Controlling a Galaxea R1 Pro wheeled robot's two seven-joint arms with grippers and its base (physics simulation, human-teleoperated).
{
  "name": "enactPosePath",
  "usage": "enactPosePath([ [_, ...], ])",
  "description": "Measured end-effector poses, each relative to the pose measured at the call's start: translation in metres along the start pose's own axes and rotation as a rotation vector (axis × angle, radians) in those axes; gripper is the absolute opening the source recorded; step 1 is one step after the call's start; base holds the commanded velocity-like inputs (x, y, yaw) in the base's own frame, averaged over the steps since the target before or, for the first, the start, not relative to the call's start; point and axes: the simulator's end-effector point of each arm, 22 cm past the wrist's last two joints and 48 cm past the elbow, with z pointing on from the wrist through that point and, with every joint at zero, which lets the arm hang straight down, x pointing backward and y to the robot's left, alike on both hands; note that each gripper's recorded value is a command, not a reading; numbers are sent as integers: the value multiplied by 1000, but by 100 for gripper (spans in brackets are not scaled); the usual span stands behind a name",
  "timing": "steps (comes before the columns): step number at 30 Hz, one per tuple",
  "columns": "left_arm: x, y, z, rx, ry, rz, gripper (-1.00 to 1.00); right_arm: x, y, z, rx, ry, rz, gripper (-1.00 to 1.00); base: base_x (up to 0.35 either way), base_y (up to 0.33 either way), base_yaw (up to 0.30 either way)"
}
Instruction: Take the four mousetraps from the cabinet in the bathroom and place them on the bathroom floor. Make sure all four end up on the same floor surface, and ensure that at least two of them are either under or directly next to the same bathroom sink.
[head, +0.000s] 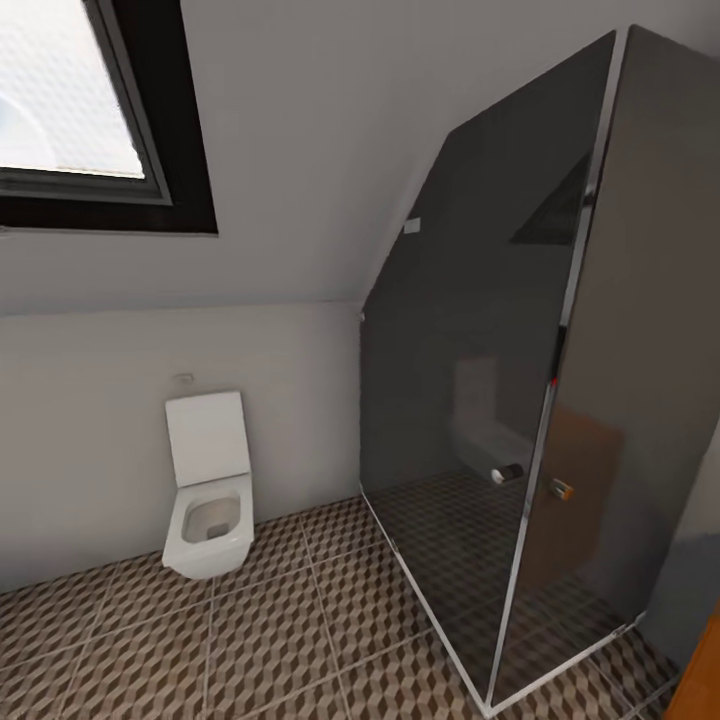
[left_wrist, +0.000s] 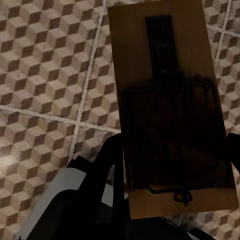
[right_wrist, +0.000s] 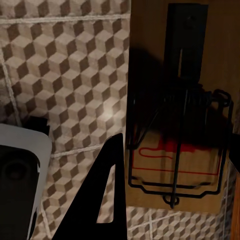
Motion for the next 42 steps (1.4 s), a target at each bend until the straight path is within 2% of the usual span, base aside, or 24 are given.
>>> enactPosePath([
  [42,-2,-9,-2,17,-9,-3,-100,-6,-3,-4,7,-16,1,-100,0,0,273],
])
